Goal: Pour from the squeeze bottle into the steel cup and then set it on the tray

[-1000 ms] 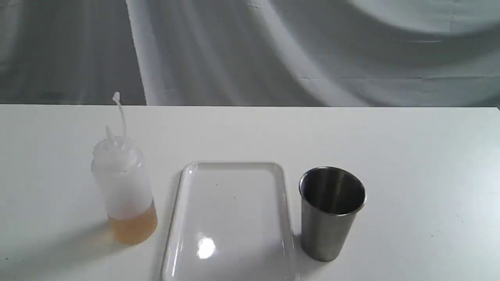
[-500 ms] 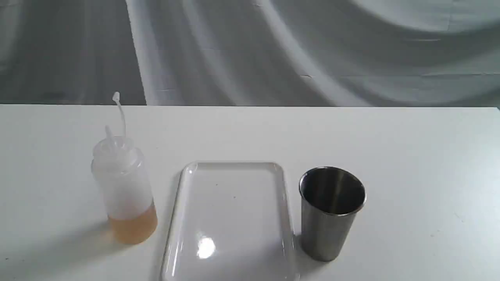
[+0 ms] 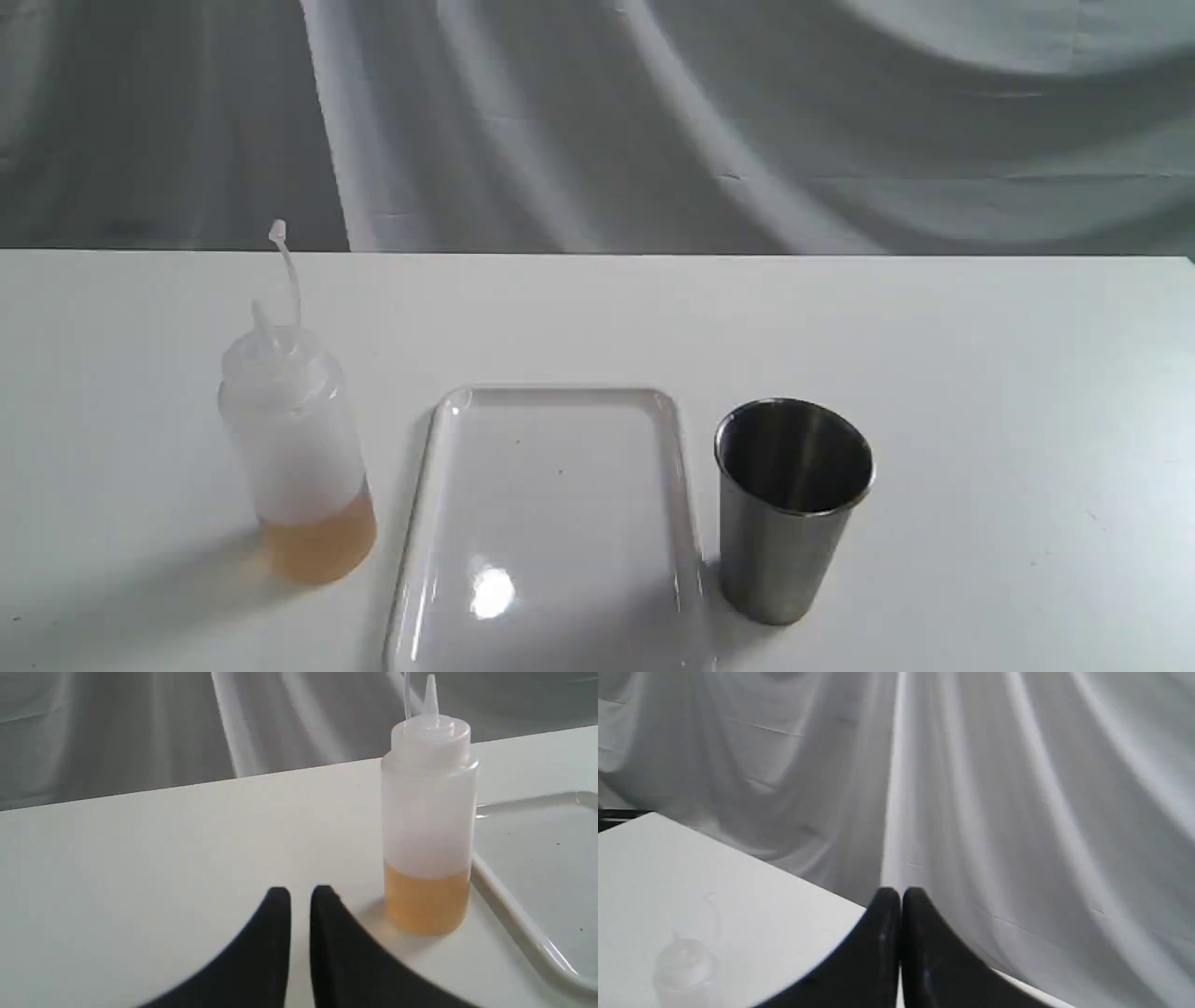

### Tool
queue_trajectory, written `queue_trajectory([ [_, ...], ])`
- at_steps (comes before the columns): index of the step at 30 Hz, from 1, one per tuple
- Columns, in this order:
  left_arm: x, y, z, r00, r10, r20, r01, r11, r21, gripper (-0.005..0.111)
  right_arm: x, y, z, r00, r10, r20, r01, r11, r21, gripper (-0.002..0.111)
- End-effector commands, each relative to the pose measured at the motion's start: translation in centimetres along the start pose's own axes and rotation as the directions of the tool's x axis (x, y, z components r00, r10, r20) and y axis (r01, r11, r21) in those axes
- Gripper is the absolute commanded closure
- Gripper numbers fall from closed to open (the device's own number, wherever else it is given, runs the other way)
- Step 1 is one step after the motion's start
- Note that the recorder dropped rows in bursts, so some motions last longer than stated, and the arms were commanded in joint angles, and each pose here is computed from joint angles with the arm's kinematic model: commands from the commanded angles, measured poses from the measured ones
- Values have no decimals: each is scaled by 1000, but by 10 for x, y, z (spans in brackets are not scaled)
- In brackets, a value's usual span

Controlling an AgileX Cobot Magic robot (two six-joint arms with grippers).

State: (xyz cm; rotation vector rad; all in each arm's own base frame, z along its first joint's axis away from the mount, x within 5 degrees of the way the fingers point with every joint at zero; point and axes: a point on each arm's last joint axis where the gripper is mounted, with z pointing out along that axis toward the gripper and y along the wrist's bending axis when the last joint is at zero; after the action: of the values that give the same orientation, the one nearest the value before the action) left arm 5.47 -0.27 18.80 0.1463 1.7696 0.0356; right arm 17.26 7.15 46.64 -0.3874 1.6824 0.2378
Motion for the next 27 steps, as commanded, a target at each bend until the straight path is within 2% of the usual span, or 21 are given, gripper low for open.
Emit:
queue_trajectory([
  [1, 1, 0, 0, 1000, -1, 7, 1, 1000, 2, 98, 1, 26, 34, 1000, 1, 29, 2, 995, -102, 108],
  [8, 1, 0, 0, 1000, -1, 7, 1, 1000, 2, 98, 32, 100, 106, 999, -47, 9, 47, 949, -312, 108],
  [13, 1, 0, 0, 1000, -1, 7, 1, 1000, 2, 98, 68, 134, 143, 994, -87, -67, 56, 926, -373, 108],
  [20, 1, 0, 0, 1000, -1, 7, 1, 1000, 2, 98, 114, 170, 181, 984, -120, -129, 54, 903, -427, 108],
  [27, 1, 0, 0, 1000, -1, 7, 1, 1000, 2, 98, 158, 185, 212, 977, -132, -168, 48, 900, -433, 108],
])
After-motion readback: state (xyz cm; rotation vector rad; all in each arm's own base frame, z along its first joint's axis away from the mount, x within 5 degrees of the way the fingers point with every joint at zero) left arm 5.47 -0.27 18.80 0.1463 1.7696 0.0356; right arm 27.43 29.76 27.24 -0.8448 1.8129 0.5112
